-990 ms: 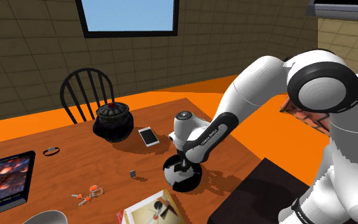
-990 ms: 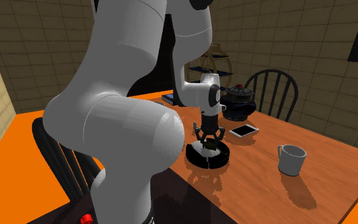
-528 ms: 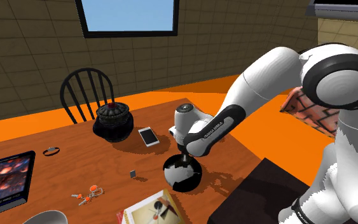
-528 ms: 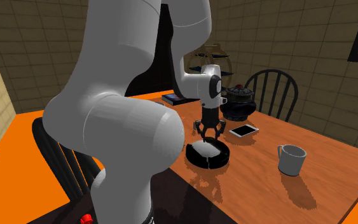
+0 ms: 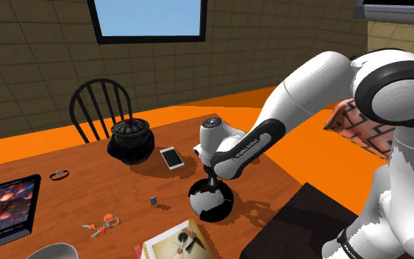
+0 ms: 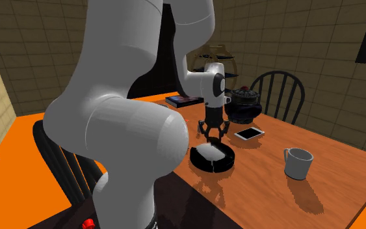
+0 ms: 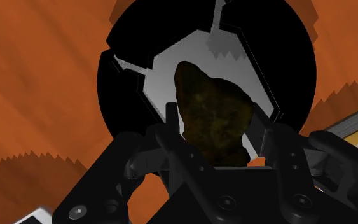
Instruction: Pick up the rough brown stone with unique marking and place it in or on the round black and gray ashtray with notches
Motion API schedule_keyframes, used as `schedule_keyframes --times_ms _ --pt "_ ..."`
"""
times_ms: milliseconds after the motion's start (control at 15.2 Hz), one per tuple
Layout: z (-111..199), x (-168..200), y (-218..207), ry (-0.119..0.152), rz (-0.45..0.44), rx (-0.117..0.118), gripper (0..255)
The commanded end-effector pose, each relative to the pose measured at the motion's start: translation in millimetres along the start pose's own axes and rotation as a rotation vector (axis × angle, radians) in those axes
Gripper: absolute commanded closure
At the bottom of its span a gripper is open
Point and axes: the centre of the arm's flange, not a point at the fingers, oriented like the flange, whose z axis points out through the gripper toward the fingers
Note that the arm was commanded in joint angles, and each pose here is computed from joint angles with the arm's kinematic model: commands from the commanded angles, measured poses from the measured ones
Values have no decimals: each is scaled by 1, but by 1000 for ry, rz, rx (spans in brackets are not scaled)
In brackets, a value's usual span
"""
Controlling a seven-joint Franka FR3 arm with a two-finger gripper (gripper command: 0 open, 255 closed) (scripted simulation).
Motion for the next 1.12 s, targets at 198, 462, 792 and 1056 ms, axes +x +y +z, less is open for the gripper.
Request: schedule_keyframes --times_ms 198,462,792,1056 --pt "26 3 -1 0 0 0 255" --pt "47 5 -2 0 0 0 255" --pt "60 6 -3 0 0 0 255" --pt "60 6 -3 0 0 0 255"
